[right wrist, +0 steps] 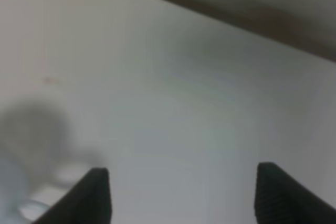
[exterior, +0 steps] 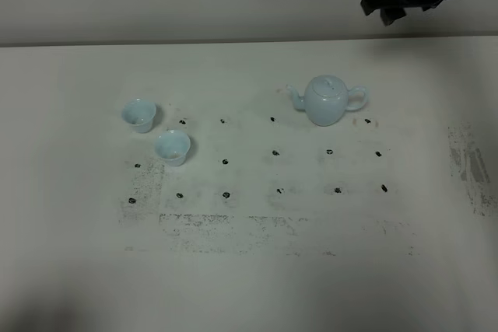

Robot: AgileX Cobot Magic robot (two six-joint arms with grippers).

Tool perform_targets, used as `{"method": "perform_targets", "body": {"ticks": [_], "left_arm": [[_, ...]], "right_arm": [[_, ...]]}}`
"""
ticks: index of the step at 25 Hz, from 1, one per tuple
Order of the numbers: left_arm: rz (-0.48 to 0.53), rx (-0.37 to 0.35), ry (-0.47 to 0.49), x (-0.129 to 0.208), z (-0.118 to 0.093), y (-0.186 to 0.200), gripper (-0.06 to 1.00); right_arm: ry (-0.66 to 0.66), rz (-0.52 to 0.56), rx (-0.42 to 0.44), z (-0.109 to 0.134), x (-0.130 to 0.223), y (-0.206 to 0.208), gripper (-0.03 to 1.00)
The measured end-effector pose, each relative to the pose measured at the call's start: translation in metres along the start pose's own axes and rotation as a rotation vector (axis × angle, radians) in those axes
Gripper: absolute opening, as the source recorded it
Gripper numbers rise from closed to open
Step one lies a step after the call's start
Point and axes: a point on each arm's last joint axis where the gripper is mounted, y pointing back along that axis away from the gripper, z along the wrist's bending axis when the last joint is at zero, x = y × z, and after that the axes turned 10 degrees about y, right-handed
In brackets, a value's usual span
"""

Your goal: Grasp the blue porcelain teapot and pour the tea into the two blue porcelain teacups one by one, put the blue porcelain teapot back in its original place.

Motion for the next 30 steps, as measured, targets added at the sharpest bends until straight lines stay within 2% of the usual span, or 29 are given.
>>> {"method": "perform_targets", "body": {"ticks": [3,7,13,16,22,26,30], "left_arm": [[0.000,0.000,0.000,0.000,0.000,0.000,0.61],[0.000,0.000,0.000,0.000,0.000,0.000,0.61],[0.000,0.000,0.000,0.000,0.000,0.000,0.61],[0.000,0.000,0.000,0.000,0.000,0.000,0.61],[0.000,0.000,0.000,0.000,0.000,0.000,0.61],[0.000,0.000,0.000,0.000,0.000,0.000,0.61],[0.000,0.000,0.000,0.000,0.000,0.000,0.61]], "right_arm": [[0.007,-0.007,0.063,-0.010,0.005,0.030,0.56],[0.026,0.029,0.106,-0.014,0.016,0.045,0.56],[0.082,0.195,0.061,0.000,0.046,0.013,0.56],[0.137,0.226,0.075,0.006,0.061,-0.010,0.56],[0.149,0.122,0.110,0.023,0.072,-0.044,0.56],[0.076,-0.021,0.163,0.030,0.058,-0.047,0.56],[-0.012,-0.092,0.168,0.036,0.051,-0.047,0.56]]}}
